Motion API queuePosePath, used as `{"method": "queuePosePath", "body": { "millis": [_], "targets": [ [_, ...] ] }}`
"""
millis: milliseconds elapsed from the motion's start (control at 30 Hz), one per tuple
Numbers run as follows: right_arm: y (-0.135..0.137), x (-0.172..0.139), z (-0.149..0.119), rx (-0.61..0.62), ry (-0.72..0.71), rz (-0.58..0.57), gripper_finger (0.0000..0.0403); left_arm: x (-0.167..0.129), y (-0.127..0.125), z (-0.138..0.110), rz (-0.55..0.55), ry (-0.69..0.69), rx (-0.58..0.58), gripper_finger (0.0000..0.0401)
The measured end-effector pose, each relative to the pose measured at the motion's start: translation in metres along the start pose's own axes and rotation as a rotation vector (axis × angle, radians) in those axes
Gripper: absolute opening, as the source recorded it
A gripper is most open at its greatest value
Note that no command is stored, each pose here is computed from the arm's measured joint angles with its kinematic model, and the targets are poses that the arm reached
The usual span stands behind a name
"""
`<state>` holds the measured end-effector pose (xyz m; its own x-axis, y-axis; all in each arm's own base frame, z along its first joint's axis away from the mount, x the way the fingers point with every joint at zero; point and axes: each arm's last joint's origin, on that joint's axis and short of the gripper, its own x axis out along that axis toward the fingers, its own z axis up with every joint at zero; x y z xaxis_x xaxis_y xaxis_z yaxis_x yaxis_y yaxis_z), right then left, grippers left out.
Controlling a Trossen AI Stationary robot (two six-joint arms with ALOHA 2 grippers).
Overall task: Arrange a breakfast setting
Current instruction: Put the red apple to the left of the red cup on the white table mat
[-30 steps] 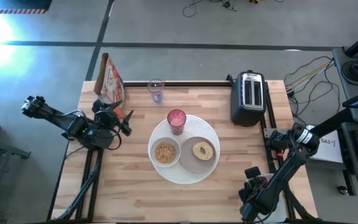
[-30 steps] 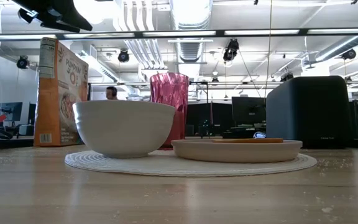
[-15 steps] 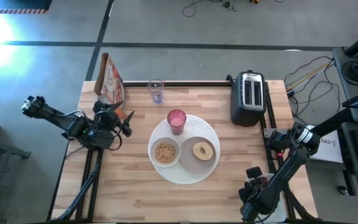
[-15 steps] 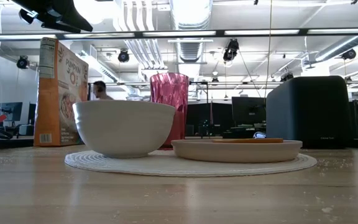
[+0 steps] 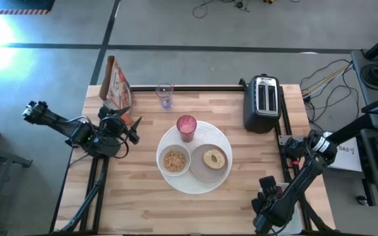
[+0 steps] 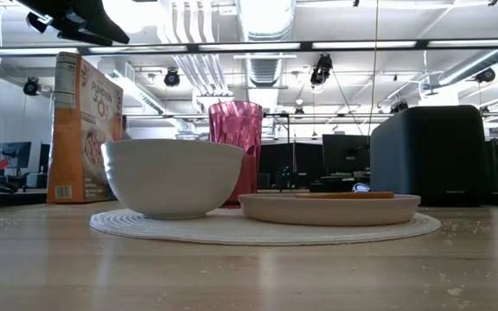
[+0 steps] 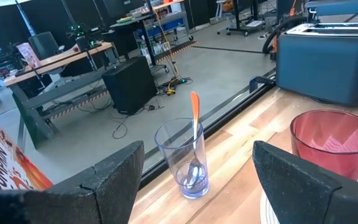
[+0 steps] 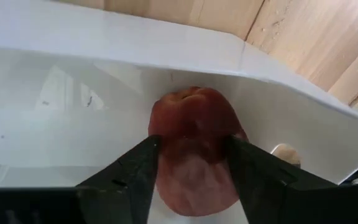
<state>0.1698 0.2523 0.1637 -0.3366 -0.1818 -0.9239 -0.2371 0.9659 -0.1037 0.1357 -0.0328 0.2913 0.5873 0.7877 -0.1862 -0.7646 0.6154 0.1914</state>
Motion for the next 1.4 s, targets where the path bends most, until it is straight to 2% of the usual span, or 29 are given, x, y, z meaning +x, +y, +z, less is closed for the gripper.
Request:
{"method": "queuePosePath", "body": {
  "millis": [167,467,700,900,1033,1400],
  "targets": [
    [0.0,0.0,0.002,0.105,-0.045,-0.029,0.0217,0.0,0.0,0.0,-0.004,0.001,-0.002,0.0283],
    [0.001,0.003,0.003,0.105,-0.058,-0.041,0.0258,0.0,0.0,0.0,-0.005,0.001,-0.005,0.0283],
    [0.0,0.003,0.002,0.114,-0.054,-0.045,0.0247,0.0,0.0,0.0,-0.006,0.002,-0.004,0.0283],
    [0.001,0.002,0.001,0.267,-0.011,0.007,0.0237,0.0,-0.001,0.0,-0.008,0.003,-0.003,0.0283],
    [0.004,0.0,0.0,0.27,0.021,0.056,0.024,0.0,-0.001,0.0,-0.024,0.013,-0.004,0.0283],
    [0.012,-0.023,-0.001,0.241,-0.028,0.104,0.0235,0.0,-0.003,0.0,-0.047,0.024,-0.014,0.0283]
  ]
}}
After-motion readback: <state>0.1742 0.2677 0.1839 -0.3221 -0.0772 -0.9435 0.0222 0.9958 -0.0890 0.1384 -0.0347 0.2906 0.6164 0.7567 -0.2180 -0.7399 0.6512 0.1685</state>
